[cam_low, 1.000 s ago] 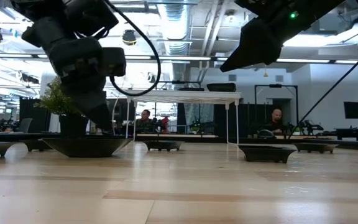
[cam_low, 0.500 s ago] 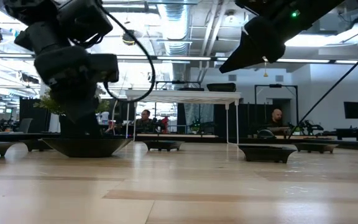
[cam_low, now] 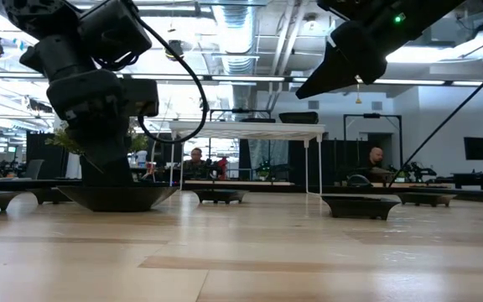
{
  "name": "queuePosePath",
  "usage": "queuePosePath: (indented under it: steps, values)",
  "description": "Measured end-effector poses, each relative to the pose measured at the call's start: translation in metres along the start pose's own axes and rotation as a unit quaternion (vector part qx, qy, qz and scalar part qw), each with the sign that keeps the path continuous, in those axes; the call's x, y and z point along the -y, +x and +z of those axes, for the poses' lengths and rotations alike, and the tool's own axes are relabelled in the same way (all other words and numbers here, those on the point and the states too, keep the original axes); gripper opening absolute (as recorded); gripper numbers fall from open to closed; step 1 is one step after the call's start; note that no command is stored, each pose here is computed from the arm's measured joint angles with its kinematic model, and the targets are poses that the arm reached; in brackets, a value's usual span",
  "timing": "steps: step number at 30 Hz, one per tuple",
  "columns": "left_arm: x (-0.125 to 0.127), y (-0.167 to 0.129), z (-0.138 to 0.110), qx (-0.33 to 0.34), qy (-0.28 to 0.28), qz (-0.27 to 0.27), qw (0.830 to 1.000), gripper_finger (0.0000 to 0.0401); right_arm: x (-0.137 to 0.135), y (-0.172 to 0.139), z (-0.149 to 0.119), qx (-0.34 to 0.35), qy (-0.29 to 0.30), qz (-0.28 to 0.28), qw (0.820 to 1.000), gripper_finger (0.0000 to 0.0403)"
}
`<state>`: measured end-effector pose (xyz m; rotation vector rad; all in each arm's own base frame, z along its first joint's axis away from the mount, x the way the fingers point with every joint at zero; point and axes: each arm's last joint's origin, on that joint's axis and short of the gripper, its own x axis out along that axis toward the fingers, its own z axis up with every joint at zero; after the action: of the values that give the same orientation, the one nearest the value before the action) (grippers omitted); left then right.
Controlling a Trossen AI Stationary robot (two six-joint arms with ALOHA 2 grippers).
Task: Pick & Place Mini shaped plates
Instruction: Stack the black leaf-shaped plate on top of the black leaf-shaped plate on the shelf
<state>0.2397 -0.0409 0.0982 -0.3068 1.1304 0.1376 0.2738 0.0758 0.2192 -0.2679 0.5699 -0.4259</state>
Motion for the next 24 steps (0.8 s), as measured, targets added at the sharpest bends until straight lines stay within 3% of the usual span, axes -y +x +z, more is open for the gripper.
queuePosePath:
  steps: [8, 17, 24]
  values:
    - [0.0, 0.0, 0.0001, 0.001, -0.001, 0.0, 1.0, 0.0089, 0.0, 0.0, 0.0, 0.0, 0.0, 0.0, 1.0, 0.0075]
    - [0.0003, 0.0, 0.0004, 0.002, 0.037, -0.002, 0.999, 0.0009, 0.0, 0.0, 0.0, 0.0, 0.0, 0.0, 1.0, 0.0075]
    - [0.0022, -0.0001, 0.0047, 0.026, 0.075, -0.008, 0.997, 0.0006, 0.0, 0.0, 0.0, 0.0, 0.0, 0.0, 1.0, 0.0075]
